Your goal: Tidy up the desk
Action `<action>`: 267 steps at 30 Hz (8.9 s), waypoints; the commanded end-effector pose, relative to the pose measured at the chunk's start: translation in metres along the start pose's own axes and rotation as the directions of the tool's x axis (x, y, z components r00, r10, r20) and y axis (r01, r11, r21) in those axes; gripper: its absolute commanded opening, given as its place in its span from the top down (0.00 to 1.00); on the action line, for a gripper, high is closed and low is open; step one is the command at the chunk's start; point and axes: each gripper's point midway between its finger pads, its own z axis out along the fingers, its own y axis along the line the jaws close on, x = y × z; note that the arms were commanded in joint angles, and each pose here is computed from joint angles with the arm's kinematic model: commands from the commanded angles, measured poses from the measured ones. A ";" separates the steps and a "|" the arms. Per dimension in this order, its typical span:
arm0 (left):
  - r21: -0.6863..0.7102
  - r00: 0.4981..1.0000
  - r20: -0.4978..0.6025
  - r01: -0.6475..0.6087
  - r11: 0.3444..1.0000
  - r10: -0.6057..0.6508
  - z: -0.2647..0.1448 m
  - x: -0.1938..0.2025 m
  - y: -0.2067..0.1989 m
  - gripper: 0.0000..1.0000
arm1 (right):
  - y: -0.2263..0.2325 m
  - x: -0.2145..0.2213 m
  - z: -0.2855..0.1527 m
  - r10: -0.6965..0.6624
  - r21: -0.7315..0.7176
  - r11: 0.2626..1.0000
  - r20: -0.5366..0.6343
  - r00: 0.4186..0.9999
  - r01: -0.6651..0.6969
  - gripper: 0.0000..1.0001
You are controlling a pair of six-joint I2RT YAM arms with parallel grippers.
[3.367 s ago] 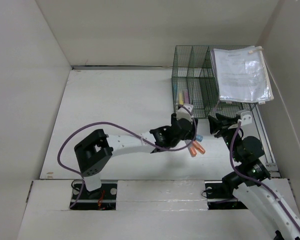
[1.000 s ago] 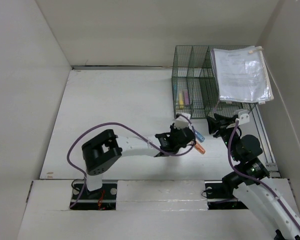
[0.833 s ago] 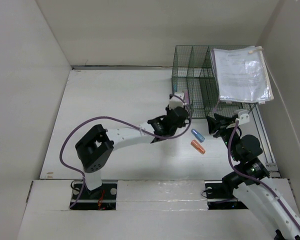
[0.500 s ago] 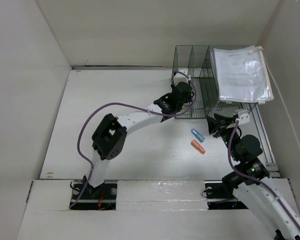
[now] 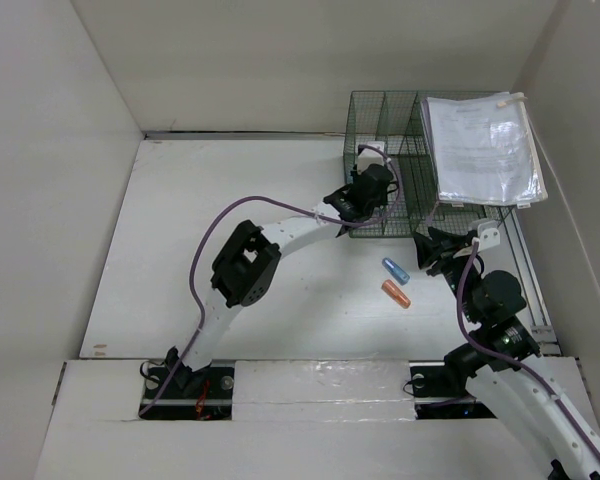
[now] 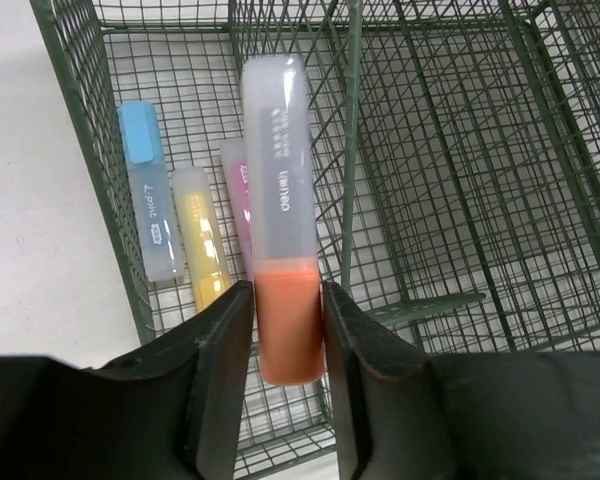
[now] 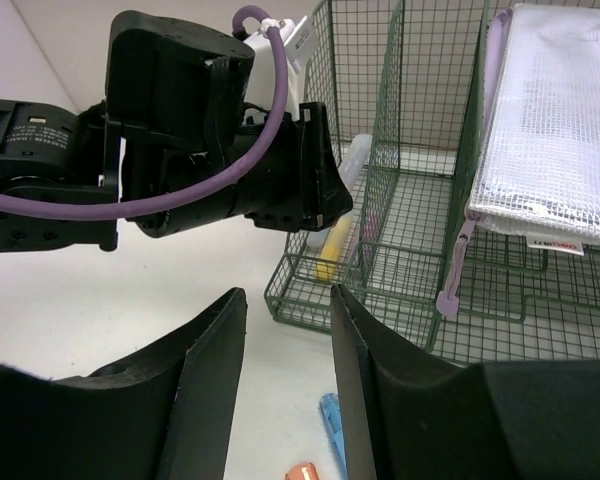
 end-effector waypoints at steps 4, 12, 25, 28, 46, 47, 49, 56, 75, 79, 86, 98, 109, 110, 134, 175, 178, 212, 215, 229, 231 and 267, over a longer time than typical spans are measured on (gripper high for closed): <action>0.009 0.997 0.068 0.027 1.000 -0.027 0.001 -0.032 -0.006 0.62 | 0.000 -0.020 0.000 0.017 0.002 1.000 0.069 0.997 -0.017 0.55; 0.012 0.997 0.068 0.026 1.000 -0.027 -0.006 -0.040 0.000 0.48 | -0.001 -0.019 0.000 0.015 0.010 1.000 0.067 0.998 -0.016 0.55; 0.202 0.997 -0.061 -0.034 0.979 0.048 -0.145 0.064 -0.028 0.56 | -0.008 -0.022 -0.003 0.015 0.046 0.999 0.075 0.997 -0.019 0.96; 0.247 0.987 -0.126 -0.063 0.967 0.097 -0.171 0.102 -0.048 0.53 | -0.010 -0.021 -0.004 0.016 0.057 0.998 0.073 0.997 -0.021 0.94; 0.308 0.944 -0.248 -0.137 0.942 0.218 -0.187 0.191 -0.098 0.34 | -0.013 -0.035 -0.017 0.021 0.066 0.997 0.125 0.992 -0.030 0.44; 0.290 0.941 -0.251 -0.152 0.945 0.228 -0.182 0.197 -0.095 0.34 | -0.012 -0.036 -0.018 0.021 0.063 0.998 0.129 0.991 -0.029 0.44; 0.279 0.943 -0.242 -0.158 0.947 0.229 -0.177 0.196 -0.098 0.35 | -0.012 -0.034 -0.017 0.020 0.062 0.998 0.124 0.992 -0.028 0.44; 0.246 0.931 -0.247 -0.207 0.947 0.268 -0.162 0.208 -0.099 0.38 | -0.008 -0.032 -0.013 0.016 0.041 0.999 0.114 0.993 -0.021 0.45; 0.116 0.900 -0.252 -0.337 0.935 0.355 -0.149 0.219 -0.065 0.49 | -0.006 -0.031 -0.011 0.021 0.031 0.999 0.113 0.993 -0.024 0.45; 0.100 0.902 -0.244 -0.343 0.934 0.357 -0.158 0.213 -0.051 0.57 | -0.004 -0.029 -0.009 0.023 0.023 0.999 0.106 0.994 -0.025 0.45; 0.070 0.896 -0.252 -0.359 0.931 0.365 -0.166 0.210 -0.035 0.56 | -0.004 -0.028 -0.008 0.021 0.021 0.999 0.104 0.994 -0.024 0.45; 0.119 0.923 -0.197 -0.311 0.943 0.329 -0.159 0.191 -0.068 0.38 | -0.003 -0.025 -0.006 0.021 0.015 1.000 0.092 0.995 -0.023 0.45; 0.100 0.926 -0.185 -0.315 0.944 0.328 -0.134 0.199 -0.066 0.52 | -0.002 -0.024 -0.005 0.021 0.012 1.000 0.091 0.996 -0.022 0.45; 0.097 0.926 -0.184 -0.317 0.944 0.330 -0.134 0.199 -0.066 0.53 | -0.002 -0.024 -0.005 0.020 0.014 1.000 0.091 0.996 -0.021 0.45; 0.078 0.928 -0.194 -0.308 0.948 0.318 -0.150 0.194 -0.045 0.42 | -0.002 -0.021 -0.002 0.022 0.010 1.000 0.081 0.996 -0.022 0.45; 0.047 0.964 -0.077 -0.251 0.967 0.254 -0.172 0.137 -0.025 0.81 | -0.004 -0.026 -0.007 0.022 0.024 0.999 0.098 0.995 -0.024 0.45; 0.104 0.972 -0.024 -0.230 0.968 0.234 -0.185 0.111 -0.035 0.81 | -0.005 -0.026 -0.007 0.022 0.028 0.999 0.099 0.995 -0.025 0.45; 0.426 0.903 -0.241 -0.230 0.875 0.355 -0.095 0.008 -0.069 0.79 | -0.012 -0.030 -0.014 0.025 0.062 0.998 0.117 0.993 -0.033 0.45; 0.416 0.895 -0.256 -0.238 0.878 0.364 -0.090 0.007 -0.063 0.79 | -0.012 -0.031 -0.015 0.027 0.064 0.997 0.122 0.992 -0.035 0.45; 0.428 0.858 -0.334 -0.231 0.874 0.390 -0.073 0.028 -0.058 0.78 | -0.012 -0.030 -0.015 0.027 0.062 0.997 0.120 0.992 -0.035 0.45; 0.435 0.856 -0.341 -0.223 0.872 0.389 -0.073 0.031 -0.059 0.78 | -0.012 -0.030 -0.015 0.029 0.063 0.997 0.122 0.992 -0.037 0.45; 0.484 0.950 -0.208 -0.108 0.868 0.235 -0.083 -0.024 -0.073 0.59 | -0.011 -0.029 -0.013 0.028 0.056 0.998 0.118 0.993 -0.035 0.45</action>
